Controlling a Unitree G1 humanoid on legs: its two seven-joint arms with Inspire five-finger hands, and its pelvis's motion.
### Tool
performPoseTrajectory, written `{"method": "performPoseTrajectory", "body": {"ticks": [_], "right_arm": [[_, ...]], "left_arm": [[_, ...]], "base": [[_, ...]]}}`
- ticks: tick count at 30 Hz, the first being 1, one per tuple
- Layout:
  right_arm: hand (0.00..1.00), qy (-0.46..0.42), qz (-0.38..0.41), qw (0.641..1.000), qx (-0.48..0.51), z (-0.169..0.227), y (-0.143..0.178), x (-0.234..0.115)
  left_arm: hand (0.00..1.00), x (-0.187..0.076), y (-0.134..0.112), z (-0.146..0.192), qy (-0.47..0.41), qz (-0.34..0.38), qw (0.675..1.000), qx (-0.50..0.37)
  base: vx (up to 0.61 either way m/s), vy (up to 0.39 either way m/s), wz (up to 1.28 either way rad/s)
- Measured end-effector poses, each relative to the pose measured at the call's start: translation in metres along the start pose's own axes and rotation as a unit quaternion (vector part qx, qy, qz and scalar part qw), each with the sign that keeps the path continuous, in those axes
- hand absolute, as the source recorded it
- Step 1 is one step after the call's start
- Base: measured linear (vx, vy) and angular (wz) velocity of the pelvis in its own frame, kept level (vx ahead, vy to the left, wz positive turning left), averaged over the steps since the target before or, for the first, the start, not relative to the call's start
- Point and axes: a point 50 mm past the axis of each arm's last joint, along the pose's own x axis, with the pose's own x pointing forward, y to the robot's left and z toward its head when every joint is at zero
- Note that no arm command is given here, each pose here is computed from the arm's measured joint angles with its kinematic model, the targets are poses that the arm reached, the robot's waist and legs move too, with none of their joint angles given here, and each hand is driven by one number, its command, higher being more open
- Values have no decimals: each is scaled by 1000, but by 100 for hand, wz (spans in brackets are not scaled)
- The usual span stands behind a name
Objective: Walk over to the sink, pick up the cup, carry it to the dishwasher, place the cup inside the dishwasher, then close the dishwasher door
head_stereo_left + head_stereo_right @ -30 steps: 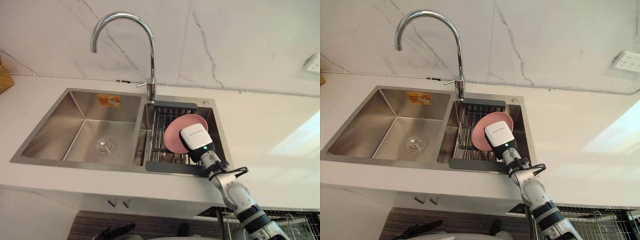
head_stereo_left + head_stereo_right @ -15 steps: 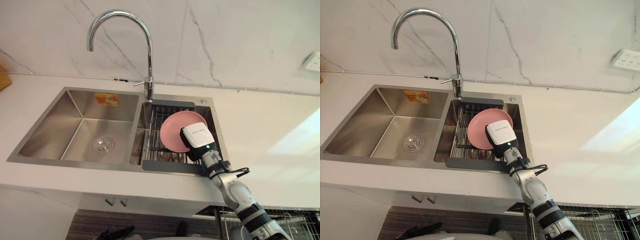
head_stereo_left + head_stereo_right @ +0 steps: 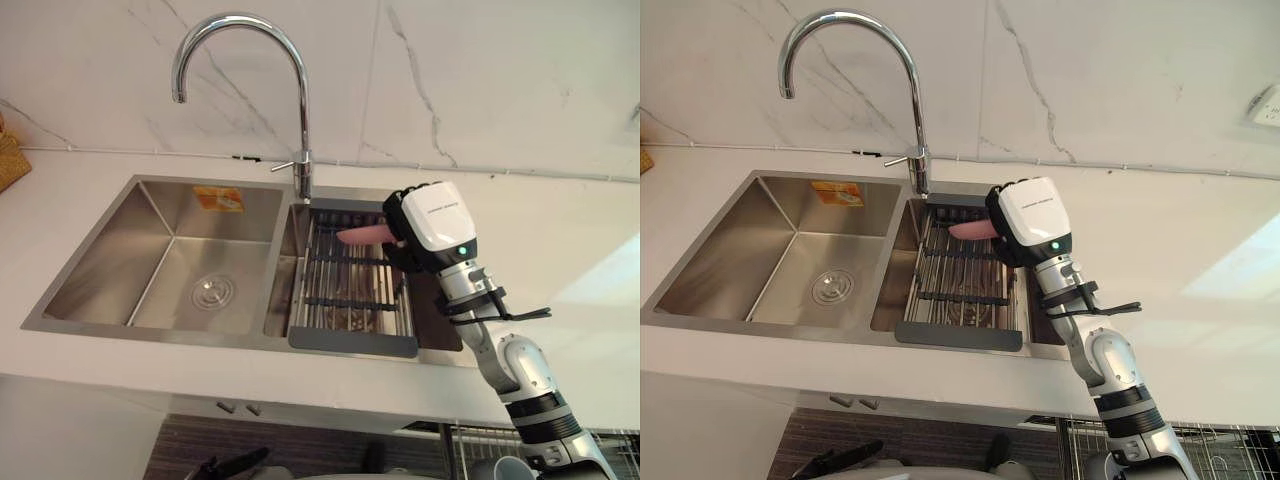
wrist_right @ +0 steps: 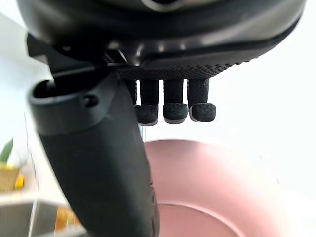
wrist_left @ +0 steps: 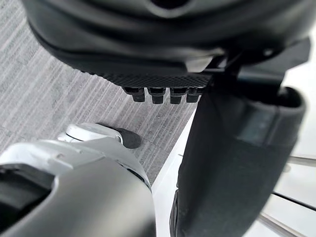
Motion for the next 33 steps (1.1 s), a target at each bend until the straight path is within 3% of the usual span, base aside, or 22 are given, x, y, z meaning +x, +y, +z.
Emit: {"method": "performPoseTrajectory", "body": {"ticks": [7, 19, 20, 24, 33], "right_arm": [[0, -42, -43, 998, 10, 11, -13, 4], [0, -43, -22, 999, 14, 7, -13, 3], [100, -43, -16, 999, 14, 7, -12, 3], [100, -37, 0, 999, 14, 6, -11, 3], [100, 41, 19, 992, 118, -19, -20, -5]], "left_arm": [[100, 0, -2, 1, -5, -3, 1000, -1], [100, -2, 5, -10, 8, 4, 1000, -3], [100, -2, 5, -10, 8, 4, 1000, -3], [100, -2, 5, -10, 7, 5, 1000, -7], [100, -2, 7, -11, 8, 7, 1000, -9]], "base": [[-2, 5, 0], [0, 0, 1], [0, 0, 4], [0, 0, 0], [0, 0, 0]]}}
